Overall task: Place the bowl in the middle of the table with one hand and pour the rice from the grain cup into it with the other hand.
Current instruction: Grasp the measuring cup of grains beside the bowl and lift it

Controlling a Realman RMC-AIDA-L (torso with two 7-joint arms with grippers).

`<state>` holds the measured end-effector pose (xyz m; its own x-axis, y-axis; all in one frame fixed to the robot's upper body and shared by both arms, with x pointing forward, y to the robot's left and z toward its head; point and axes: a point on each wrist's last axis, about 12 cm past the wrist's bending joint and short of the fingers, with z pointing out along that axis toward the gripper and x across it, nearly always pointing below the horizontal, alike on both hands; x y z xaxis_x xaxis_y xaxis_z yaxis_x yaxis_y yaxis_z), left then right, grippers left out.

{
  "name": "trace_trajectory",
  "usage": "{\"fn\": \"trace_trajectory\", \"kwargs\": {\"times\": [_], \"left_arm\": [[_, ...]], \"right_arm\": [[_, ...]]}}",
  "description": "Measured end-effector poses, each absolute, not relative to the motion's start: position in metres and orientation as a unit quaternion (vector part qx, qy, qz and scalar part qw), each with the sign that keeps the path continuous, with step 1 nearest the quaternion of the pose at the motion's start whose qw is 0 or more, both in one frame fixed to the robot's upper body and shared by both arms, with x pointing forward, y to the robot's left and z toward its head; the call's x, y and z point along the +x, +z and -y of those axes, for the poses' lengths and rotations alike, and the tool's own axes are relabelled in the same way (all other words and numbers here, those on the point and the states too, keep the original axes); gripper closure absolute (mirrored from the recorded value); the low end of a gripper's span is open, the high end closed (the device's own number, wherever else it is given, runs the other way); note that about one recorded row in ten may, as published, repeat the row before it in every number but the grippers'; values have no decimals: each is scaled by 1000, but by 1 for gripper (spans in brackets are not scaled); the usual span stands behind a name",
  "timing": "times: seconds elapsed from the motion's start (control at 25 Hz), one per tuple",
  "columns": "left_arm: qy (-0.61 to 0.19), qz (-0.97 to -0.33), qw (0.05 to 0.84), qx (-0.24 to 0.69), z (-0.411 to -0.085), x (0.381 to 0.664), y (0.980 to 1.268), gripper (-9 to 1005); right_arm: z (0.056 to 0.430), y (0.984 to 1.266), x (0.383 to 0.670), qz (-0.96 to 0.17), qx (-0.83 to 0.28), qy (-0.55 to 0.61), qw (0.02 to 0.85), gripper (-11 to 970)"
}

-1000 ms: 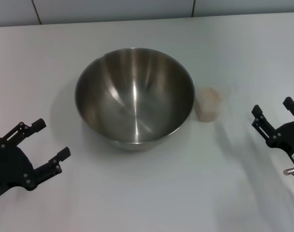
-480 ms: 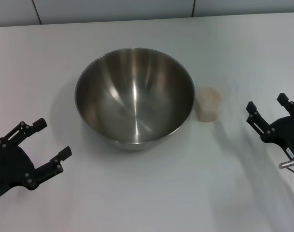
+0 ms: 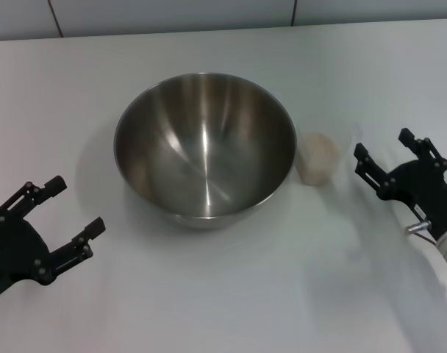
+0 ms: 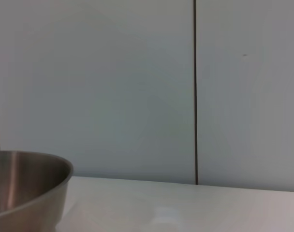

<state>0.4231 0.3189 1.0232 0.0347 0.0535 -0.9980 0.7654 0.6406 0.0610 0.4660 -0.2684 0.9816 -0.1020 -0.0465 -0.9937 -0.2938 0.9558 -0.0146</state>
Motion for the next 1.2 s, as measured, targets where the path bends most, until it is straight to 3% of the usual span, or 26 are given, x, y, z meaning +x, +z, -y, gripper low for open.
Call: {"fn": "trace_trajectory", "kwargs": {"times": [1.2], "left_arm": [[-267, -633, 658, 308, -320, 426, 1025, 166]], "right_arm": [[263, 991, 503, -740, -137, 83, 653, 142]]}}
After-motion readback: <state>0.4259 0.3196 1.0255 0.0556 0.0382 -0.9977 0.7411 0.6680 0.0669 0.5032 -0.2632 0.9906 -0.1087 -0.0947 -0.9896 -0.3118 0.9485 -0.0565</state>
